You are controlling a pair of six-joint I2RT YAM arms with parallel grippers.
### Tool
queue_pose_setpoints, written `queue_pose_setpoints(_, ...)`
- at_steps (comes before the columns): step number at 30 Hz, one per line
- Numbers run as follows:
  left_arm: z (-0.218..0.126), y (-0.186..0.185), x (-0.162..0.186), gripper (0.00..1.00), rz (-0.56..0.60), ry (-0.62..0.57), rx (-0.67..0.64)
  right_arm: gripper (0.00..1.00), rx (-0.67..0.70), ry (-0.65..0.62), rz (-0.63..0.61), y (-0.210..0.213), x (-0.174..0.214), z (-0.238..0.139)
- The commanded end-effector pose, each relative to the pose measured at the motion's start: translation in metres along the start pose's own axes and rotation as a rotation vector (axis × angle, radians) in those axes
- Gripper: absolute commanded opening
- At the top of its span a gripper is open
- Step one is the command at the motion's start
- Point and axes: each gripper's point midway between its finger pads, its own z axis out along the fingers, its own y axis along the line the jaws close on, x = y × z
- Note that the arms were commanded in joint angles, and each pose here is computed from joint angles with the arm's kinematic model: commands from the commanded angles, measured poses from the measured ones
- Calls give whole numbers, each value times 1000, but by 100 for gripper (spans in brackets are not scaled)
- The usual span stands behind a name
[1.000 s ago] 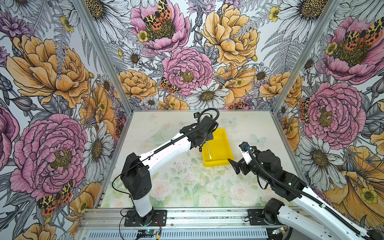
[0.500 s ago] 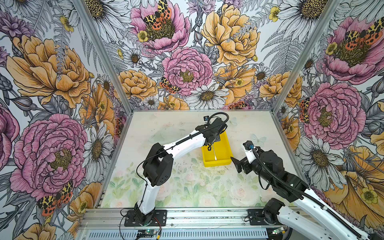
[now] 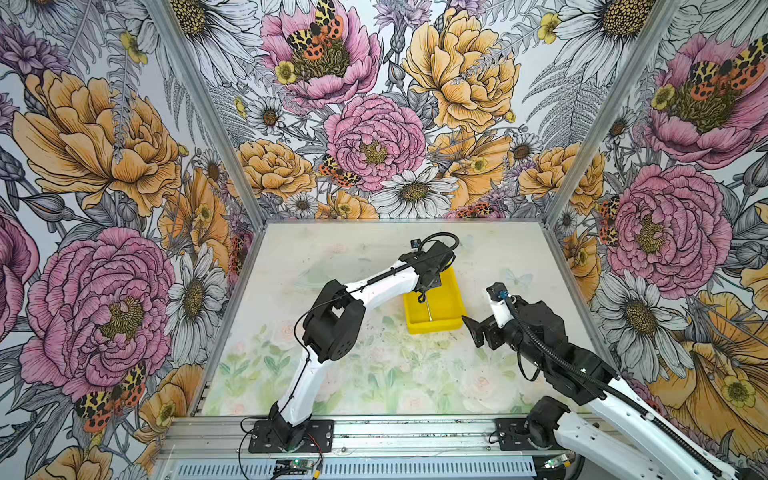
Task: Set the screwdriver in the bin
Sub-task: 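Lower the screwdriver into the yellow bin and open the left gripper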
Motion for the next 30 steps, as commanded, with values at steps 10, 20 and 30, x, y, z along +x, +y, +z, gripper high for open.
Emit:
queue_pose_setpoints(10, 25, -5, 13, 0, 20, 50, 8, 99, -3, 4, 13, -1, 3, -3)
queue_pose_setpoints(20, 40, 1, 25, 8, 25, 80, -15, 99, 1, 7, 9, -2, 3, -3)
queue_pose_setpoints(30, 26, -5, 13, 39, 36, 43, 2, 99, 10, 0, 10, -4, 2, -5)
